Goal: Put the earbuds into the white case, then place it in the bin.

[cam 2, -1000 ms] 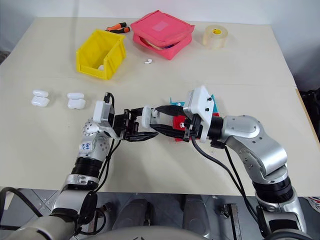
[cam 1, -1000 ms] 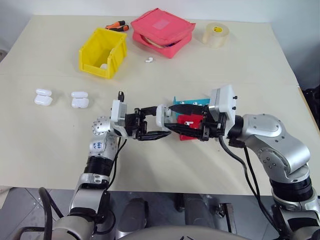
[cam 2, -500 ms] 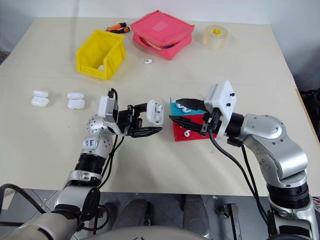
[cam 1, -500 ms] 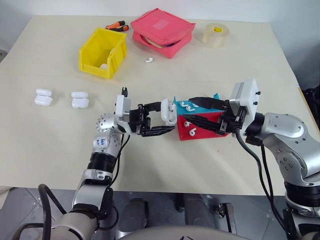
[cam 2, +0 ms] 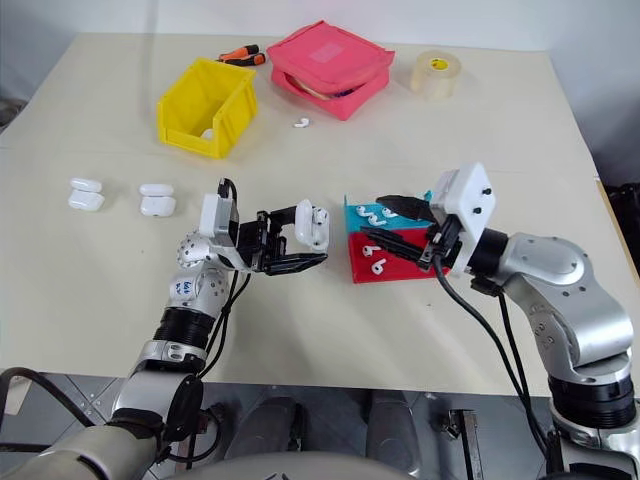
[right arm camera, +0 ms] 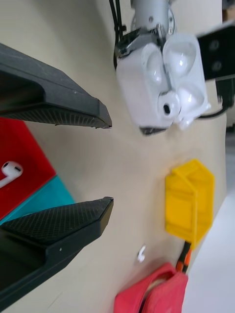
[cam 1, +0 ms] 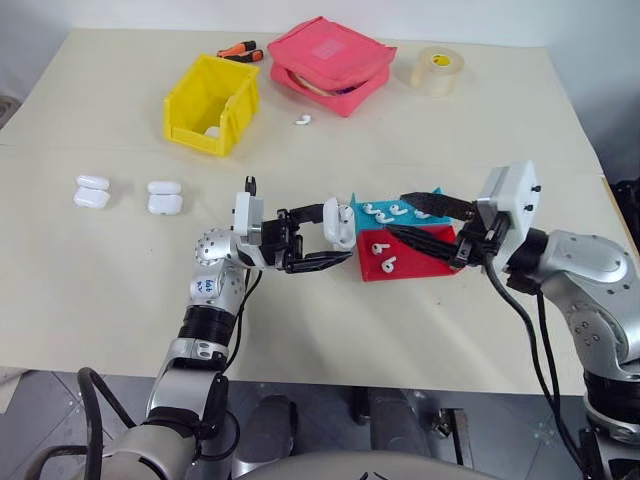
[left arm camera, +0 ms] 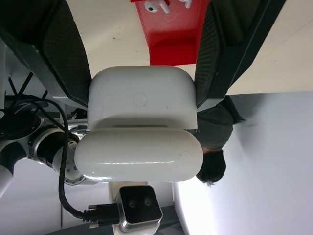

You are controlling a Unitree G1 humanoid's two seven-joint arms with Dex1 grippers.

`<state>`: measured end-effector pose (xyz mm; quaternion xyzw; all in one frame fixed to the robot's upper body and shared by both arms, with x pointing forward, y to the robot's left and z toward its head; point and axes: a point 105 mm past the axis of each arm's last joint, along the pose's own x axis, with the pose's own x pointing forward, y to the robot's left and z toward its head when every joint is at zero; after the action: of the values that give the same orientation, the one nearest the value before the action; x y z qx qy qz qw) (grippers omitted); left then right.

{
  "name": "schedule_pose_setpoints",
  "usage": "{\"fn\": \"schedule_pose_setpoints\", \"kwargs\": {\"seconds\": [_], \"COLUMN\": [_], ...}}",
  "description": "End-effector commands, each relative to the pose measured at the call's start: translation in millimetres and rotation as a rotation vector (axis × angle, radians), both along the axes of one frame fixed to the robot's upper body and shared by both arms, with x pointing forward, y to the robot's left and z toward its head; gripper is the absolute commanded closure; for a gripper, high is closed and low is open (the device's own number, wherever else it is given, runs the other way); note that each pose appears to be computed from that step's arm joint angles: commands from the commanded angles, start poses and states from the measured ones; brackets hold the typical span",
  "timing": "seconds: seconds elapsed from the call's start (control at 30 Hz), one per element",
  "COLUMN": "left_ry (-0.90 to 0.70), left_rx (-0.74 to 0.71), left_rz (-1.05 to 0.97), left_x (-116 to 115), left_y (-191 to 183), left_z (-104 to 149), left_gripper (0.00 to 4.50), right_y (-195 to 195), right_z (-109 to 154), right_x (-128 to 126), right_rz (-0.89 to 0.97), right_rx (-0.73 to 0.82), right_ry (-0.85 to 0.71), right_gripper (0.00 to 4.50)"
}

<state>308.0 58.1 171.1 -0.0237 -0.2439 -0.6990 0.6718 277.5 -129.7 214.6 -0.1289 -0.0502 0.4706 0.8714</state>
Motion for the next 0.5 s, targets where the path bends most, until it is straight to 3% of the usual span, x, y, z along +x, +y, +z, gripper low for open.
{"fn": "schedule_pose_setpoints", "kwargs": {"seconds": [0.03,0.5], "left_ry": [-0.042,-0.037], "left_rx": [-0.025,-0.032], "left_rz": [0.051,0.255], "left_x": [3,20], "left_y": [8,44], "left_z": [9,16], "left_gripper": [1.72,1.72], "right_y": [-12,-119], "right_z": [9,-37], "right_x": [-11,-63], "right_rz": [-0.051,-0.413], "right_rx": [-0.011,-0.140], "right_ry": [-0.032,0.205], "right_gripper": [2.14,2.14]}}
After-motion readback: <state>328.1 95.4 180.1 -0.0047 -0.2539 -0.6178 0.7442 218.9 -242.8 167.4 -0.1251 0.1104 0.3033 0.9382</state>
